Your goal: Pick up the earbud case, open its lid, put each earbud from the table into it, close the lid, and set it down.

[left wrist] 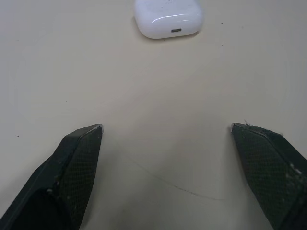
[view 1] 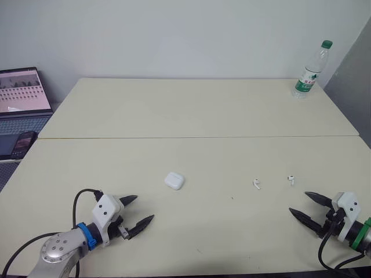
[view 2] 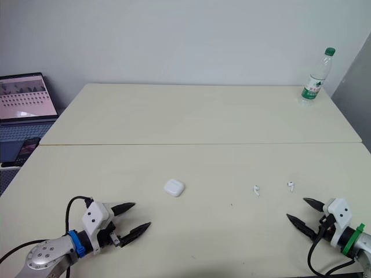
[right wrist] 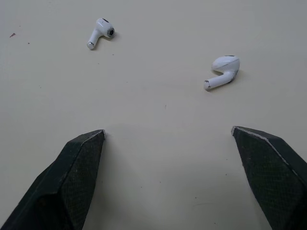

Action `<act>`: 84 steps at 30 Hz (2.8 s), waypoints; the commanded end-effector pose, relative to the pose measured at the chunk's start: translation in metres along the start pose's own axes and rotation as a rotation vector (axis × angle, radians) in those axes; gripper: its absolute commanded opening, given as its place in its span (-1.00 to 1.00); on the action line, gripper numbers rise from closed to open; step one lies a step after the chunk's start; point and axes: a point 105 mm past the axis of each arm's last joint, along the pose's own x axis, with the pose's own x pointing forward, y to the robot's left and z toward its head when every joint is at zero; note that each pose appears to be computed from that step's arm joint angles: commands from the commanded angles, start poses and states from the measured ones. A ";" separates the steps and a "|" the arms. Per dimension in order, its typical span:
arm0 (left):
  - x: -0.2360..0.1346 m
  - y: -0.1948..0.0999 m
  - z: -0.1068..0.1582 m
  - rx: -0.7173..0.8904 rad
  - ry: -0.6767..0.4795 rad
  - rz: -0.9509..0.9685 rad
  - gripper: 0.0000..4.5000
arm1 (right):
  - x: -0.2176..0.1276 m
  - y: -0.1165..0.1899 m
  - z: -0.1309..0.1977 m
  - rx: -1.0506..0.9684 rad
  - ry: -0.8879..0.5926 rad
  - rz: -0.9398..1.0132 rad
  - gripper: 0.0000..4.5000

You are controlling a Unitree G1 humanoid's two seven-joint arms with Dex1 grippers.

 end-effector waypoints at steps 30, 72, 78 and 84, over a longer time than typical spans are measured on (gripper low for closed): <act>0.016 -0.022 0.012 -0.081 -0.101 0.030 1.00 | -0.010 0.040 0.051 -0.048 -0.128 0.177 0.97; 0.091 -0.017 0.040 -0.032 -0.161 0.134 0.91 | 0.003 0.094 0.095 -0.073 -0.252 0.262 0.99; 0.091 -0.016 0.038 -0.038 -0.153 0.161 0.21 | 0.003 0.092 0.092 -0.076 -0.248 0.266 1.00; 0.091 -0.007 0.040 -0.037 -0.167 0.197 0.21 | 0.005 0.090 0.091 -0.055 -0.250 0.243 1.00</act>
